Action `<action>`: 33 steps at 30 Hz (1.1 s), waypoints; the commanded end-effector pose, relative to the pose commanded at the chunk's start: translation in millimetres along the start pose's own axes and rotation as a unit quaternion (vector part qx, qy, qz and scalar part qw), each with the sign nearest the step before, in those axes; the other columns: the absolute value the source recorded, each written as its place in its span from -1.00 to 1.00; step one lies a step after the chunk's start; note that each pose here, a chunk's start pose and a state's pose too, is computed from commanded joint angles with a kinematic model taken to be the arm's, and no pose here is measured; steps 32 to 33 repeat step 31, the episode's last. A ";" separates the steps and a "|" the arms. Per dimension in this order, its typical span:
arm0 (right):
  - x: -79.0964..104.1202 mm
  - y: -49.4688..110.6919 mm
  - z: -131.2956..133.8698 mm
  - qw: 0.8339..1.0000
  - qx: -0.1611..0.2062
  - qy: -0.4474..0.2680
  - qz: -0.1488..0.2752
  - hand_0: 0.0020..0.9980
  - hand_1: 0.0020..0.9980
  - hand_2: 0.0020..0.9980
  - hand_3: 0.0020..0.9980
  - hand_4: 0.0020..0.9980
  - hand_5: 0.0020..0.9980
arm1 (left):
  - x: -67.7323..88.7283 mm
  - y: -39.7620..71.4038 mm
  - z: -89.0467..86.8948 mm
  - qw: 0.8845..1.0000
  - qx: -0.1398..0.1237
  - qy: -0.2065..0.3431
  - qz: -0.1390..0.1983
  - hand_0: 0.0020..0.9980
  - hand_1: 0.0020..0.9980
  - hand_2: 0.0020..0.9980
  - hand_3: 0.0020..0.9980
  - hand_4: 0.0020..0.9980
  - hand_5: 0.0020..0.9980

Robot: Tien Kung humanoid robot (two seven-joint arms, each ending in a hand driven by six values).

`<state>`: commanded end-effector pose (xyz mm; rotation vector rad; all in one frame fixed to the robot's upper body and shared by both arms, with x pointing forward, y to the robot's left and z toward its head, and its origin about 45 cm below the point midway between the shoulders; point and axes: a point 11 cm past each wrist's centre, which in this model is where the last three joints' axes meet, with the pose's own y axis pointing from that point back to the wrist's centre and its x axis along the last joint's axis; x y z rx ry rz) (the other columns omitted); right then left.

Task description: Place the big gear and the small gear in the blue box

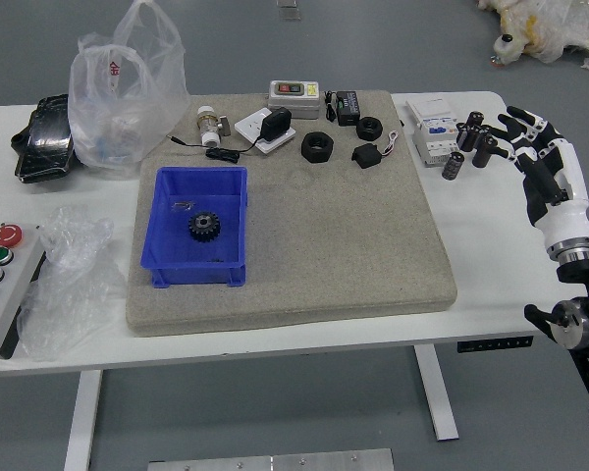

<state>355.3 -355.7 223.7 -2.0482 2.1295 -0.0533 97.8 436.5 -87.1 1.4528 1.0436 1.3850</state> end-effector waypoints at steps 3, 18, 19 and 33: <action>-4.3 -0.1 1.1 0.999 -0.001 -0.038 -0.008 0.23 0.36 0.45 0.39 0.53 -0.09 | -2.5 -0.7 -2.2 1.000 0.002 0.002 -0.002 0.49 0.43 0.42 0.67 0.48 -0.09; -23.3 0.9 11.4 0.987 -0.036 -0.150 -0.042 0.17 0.20 0.32 0.35 0.62 0.16 | -8.1 0.4 4.4 1.000 -0.004 -0.001 -0.007 0.49 0.43 0.42 0.67 0.49 -0.09; -23.3 0.8 11.7 0.987 -0.037 -0.151 -0.042 0.17 0.20 0.32 0.35 0.62 0.16 | -8.3 0.5 4.7 1.000 -0.004 -0.001 -0.007 0.49 0.43 0.42 0.67 0.49 -0.09; -19.4 1.8 16.2 0.986 -0.047 -0.154 -0.034 0.14 0.17 0.29 0.33 0.58 0.09 | -11.8 0.8 7.8 1.000 -0.010 0.002 -0.010 0.49 0.43 0.42 0.67 0.49 -0.08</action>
